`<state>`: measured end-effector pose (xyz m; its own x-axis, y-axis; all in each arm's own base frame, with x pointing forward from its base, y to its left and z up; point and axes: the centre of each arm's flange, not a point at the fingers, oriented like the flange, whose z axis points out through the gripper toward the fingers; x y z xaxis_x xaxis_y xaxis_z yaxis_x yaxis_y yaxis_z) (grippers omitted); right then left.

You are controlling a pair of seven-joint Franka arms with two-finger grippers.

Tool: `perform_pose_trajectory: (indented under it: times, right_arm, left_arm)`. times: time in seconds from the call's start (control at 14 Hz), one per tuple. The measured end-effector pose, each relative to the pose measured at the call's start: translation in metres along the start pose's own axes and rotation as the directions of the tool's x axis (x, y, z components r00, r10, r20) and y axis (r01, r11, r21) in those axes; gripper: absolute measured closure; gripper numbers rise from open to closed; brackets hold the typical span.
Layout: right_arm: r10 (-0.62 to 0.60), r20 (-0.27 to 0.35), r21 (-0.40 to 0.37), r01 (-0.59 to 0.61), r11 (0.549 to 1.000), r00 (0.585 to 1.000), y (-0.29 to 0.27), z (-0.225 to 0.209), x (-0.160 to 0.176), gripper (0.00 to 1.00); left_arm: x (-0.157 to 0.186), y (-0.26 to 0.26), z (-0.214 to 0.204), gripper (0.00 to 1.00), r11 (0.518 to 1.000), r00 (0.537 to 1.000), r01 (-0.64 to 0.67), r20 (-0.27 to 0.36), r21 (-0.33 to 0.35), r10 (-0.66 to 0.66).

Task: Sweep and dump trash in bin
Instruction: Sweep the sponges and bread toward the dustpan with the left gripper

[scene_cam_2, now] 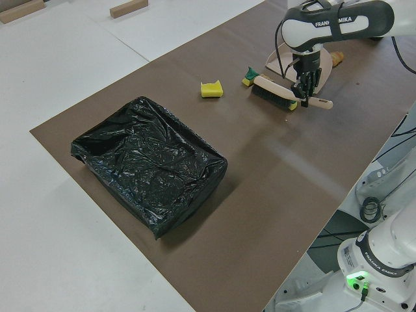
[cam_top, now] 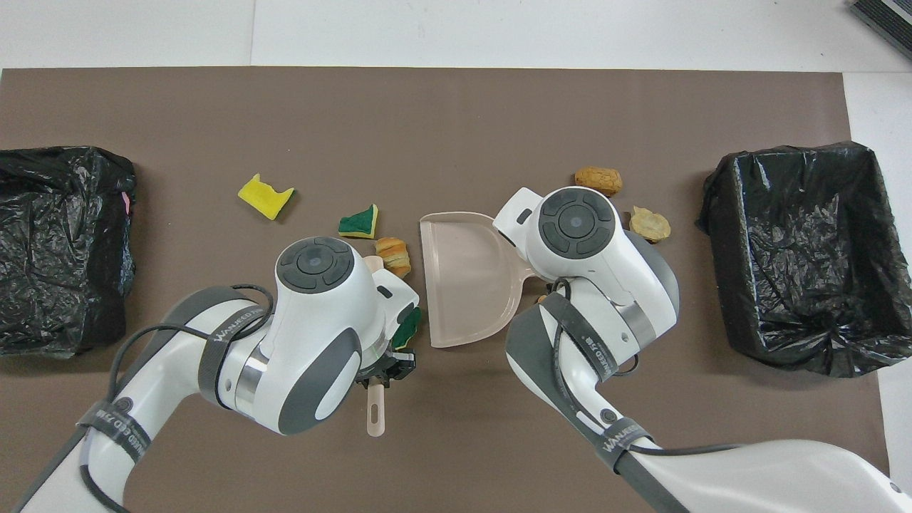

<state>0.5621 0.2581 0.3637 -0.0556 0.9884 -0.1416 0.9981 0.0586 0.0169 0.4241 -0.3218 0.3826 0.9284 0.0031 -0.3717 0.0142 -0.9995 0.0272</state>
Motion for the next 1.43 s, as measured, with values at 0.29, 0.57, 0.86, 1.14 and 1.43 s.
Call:
perform_pose_trajectory:
  times: [0.29, 0.57, 0.86, 1.14, 1.43]
  right_arm:
    - [0.004, 0.0, 0.0, -0.004, 1.0, 1.0, 0.0, 0.0, 0.0, 0.69]
    - [0.005, 0.0, 0.0, -0.005, 1.0, 1.0, 0.0, 0.0, 0.0, 0.69]
    - [0.008, 0.0, 0.0, -0.008, 1.0, 1.0, 0.0, 0.0, 0.0, 0.69]
    - [0.01, 0.0, 0.001, -0.01, 1.0, 1.0, 0.0, 0.0, 0.0, 0.69]
    - [0.011, 0.0, 0.001, -0.011, 1.0, 1.0, 0.0, 0.0, 0.0, 0.69]
  left_arm:
    - [0.022, -0.078, -0.066, 0.74, 0.999, 0.999, -0.006, -0.043, -0.033, 0.005]
    - [0.072, -0.216, -0.096, 0.74, 0.984, 0.98, -0.179, -0.081, 0.014, 0.18]
    - [0.139, -0.239, -0.067, 0.74, 0.976, 0.974, -0.212, -0.067, 0.049, 0.215]
    - [0.188, -0.281, -0.056, 0.74, 0.973, 0.968, -0.202, -0.128, 0.113, 0.216]
    - [0.2, -0.293, -0.076, 0.74, 0.965, 0.954, -0.22, -0.177, 0.141, 0.244]
